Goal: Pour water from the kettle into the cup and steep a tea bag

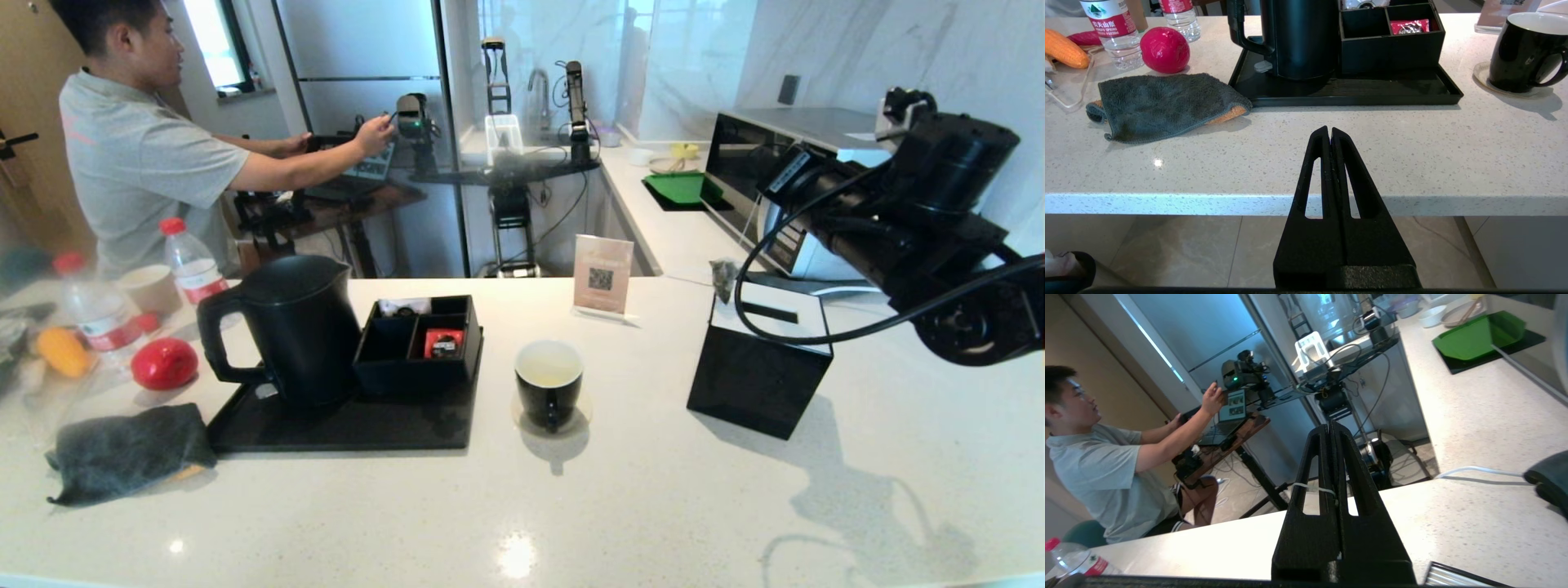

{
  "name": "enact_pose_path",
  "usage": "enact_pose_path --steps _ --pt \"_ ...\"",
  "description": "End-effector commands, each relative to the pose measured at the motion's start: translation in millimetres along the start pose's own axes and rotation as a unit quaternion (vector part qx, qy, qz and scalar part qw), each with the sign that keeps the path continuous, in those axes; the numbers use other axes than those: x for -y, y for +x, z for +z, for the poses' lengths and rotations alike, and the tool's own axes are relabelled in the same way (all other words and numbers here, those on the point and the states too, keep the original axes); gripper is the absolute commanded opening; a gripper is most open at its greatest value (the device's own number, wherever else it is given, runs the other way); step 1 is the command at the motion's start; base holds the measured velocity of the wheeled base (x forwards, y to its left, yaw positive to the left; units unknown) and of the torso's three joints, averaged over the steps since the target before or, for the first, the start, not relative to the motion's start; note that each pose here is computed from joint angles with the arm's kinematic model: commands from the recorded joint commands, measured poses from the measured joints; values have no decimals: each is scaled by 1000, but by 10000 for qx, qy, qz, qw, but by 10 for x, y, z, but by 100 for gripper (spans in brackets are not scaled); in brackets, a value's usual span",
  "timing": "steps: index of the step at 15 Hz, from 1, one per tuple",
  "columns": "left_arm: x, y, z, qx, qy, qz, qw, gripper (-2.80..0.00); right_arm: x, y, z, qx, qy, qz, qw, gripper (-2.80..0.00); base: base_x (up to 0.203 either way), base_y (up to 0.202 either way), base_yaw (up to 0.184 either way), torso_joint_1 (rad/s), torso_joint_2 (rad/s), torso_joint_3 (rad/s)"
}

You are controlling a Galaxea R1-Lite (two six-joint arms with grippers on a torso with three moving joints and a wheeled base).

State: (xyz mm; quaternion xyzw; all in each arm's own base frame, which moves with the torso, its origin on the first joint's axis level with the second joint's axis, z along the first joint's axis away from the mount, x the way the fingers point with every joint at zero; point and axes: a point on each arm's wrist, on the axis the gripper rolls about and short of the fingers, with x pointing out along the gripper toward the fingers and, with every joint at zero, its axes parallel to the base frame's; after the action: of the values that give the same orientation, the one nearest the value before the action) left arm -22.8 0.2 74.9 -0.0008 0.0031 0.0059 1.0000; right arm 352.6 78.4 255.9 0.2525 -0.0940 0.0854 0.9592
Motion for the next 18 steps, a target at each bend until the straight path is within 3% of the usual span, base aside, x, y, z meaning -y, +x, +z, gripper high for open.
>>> enact_pose_path --steps 1,12,18 --pt "0 0 0 0 1 3 10000 -280 124 -67 -72 -35 -18 -125 9999 -280 0 0 0 0 0 0" --pt "0 0 0 0 1 3 10000 -280 270 -173 -32 74 77 -249 9996 -280 0 0 0 0 0 0" --pt "0 0 0 0 1 3 10000 -280 489 -177 74 148 1 -423 9990 -280 0 0 0 0 0 0"
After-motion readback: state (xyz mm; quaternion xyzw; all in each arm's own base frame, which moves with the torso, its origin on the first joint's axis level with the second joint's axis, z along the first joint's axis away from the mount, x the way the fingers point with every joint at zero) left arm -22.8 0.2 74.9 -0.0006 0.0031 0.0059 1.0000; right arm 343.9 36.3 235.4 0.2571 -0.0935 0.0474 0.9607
